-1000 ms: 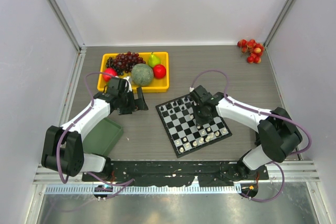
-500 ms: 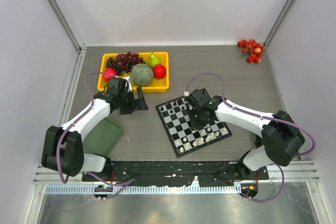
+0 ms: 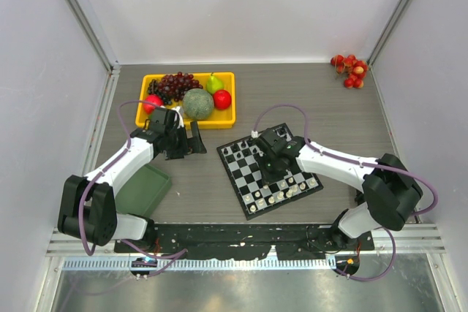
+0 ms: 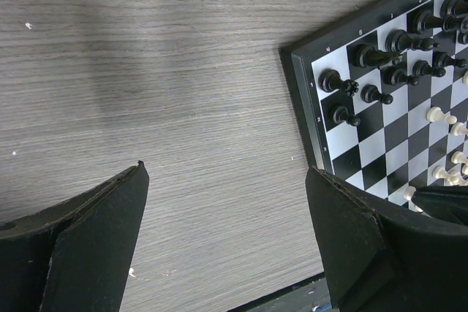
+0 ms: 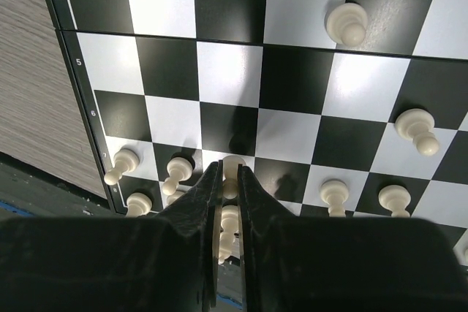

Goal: Set up the chess pieces on the board

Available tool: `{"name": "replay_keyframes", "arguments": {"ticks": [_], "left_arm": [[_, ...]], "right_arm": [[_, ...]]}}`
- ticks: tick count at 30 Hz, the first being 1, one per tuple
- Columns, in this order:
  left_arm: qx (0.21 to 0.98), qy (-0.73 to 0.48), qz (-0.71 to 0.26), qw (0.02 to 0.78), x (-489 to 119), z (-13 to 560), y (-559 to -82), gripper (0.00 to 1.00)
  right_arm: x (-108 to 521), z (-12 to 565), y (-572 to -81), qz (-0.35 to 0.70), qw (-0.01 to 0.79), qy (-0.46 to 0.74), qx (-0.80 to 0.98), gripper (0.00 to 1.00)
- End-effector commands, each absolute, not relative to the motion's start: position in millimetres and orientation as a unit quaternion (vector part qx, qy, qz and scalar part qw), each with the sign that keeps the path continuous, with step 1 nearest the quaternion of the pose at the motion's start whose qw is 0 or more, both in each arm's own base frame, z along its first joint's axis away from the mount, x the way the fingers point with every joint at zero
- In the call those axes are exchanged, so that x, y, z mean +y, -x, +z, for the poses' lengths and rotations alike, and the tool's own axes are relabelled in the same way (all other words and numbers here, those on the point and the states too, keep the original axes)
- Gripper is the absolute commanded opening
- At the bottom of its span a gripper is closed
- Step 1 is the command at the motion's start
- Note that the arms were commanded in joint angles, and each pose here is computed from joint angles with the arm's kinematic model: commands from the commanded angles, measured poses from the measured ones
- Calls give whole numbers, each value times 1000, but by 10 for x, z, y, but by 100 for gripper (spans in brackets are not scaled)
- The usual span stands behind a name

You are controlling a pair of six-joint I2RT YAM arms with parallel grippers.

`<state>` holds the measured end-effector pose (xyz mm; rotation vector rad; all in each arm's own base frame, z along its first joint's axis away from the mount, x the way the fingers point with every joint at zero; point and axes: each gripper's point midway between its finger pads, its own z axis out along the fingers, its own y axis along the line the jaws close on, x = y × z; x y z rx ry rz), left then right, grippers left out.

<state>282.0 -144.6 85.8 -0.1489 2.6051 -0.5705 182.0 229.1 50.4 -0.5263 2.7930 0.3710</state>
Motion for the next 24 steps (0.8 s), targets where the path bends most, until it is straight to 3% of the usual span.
{"name": "replay_keyframes", "arguments": {"ticks": [1, 15, 24], "left_arm": [[942, 51, -220, 249, -1496, 928, -2882, 96], [942, 50, -221, 248, -1499, 925, -2884, 96], [941, 51, -222, 250, -1499, 954, -2880, 96]], "right_arm": [[2359, 539, -1834, 139, 144, 180, 963, 14], [2272, 422, -1717, 112, 131, 182, 968, 14], [2428, 673, -1861, 134, 162, 197, 958, 38]]}}
